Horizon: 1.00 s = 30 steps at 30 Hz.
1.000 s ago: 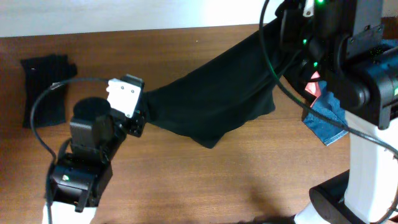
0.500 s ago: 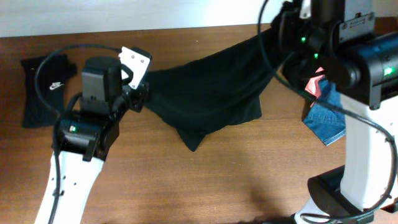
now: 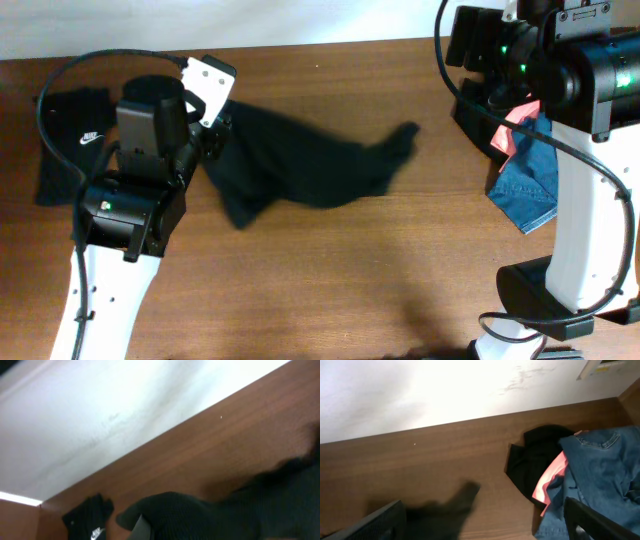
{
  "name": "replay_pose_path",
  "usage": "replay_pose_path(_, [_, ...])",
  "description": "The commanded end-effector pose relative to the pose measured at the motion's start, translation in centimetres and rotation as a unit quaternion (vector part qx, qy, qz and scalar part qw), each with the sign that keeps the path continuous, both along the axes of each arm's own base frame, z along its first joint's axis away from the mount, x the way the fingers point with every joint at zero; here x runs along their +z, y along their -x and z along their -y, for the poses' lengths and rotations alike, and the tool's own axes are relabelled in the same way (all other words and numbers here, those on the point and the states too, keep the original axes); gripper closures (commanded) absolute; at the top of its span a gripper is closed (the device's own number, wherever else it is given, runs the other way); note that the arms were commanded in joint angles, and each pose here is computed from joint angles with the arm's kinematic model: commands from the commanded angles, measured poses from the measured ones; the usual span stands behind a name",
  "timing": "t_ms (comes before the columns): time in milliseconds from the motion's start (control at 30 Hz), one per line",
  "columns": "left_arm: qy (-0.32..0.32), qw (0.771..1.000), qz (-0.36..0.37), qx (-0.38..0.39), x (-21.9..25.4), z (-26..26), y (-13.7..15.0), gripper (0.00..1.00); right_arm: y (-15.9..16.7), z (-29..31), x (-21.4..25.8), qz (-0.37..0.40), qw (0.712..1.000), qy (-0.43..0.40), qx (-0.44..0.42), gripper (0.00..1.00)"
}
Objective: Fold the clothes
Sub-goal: 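Release the garment from the right gripper and raise it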
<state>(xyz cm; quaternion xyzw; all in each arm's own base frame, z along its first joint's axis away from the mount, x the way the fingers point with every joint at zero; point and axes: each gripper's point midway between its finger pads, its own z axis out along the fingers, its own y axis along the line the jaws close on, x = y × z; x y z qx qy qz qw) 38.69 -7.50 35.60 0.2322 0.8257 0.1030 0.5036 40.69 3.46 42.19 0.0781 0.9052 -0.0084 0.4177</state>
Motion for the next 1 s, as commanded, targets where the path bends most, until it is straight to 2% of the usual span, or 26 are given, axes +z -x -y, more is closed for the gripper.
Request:
replay_pose_path(0, [0.01, 0.998, 0.048, -0.045, 4.1, 1.2, 0.3, 0.99, 0.5, -0.6, -0.2, -0.011, 1.0, -0.01, 0.024, 0.07])
replay_pose_path(100, [0.023, 0.995, 0.056, -0.076, 5.0, 2.3, 0.6, 0.99, 1.7, -1.9, -1.5, -0.047, 0.996, -0.016, 0.07, 0.13])
replay_pose_path(233, [0.025, 0.995, 0.058, -0.079, 5.0, 2.4, 0.4, 0.99, 3.3, -2.7, -2.8, -0.09, 0.991, -0.027, 0.097, 0.18])
replay_pose_path(267, [0.025, 0.995, 0.057, -0.079, 5.0, 2.4, 0.4, 0.99, 3.4, -3.3, -2.9, -0.093, 0.988, -0.026, 0.121, 0.26])
replay_pose_path(300, [0.025, 0.995, 0.057, -0.08, 5.0, 2.5, 0.4, 0.99, 3.6, -3.9, -3.0, -0.095, 0.985, -0.031, 0.143, 0.28])
replay_pose_path(600, [0.05, 0.989, 0.071, -0.122, 5.8, 4.2, 0.3, 0.99, 2.5, -3.9, -4.6, -0.118, 0.983, -0.025, 0.14, 0.27])
replay_pose_path(700, [0.065, 0.989, 0.064, -0.116, 5.2, 4.5, -0.8, 0.99, 2.4, -5.0, -6.2, -0.145, 0.975, -0.048, 0.159, 0.32])
replay_pose_path(733, [0.065, 0.989, 0.059, -0.115, 4.7, 4.6, -1.2, 0.99, 2.4, -5.5, -6.8, -0.156, 0.972, -0.059, 0.167, 0.41])
replay_pose_path(767, [0.065, 0.99, 0.054, -0.115, 4.2, 4.7, -1.6, 0.99, 2.5, -6.0, -7.4, -0.168, 0.968, -0.069, 0.175, 0.6])
replay_pose_path(833, [0.064, 0.991, 0.042, -0.112, 3.2, 4.9, -2.5, 0.99, 2.8, -7.1, -8.7, -0.195, 0.957, -0.094, 0.192, 0.91])
replay_pose_path(867, [0.064, 0.991, 0.04, -0.111, 2.9, 4.9, -2.8, 0.99, 3.0, -7.7, -9.4, -0.207, 0.952, -0.107, 0.201, 0.96])
replay_pose_path(967, [0.079, 0.992, 0.051, -0.085, 3.2, 4.5, -3.8, 0.99, 3.7, -9.4, -11.7, -0.245, 0.931, -0.113, 0.246, 0.96])
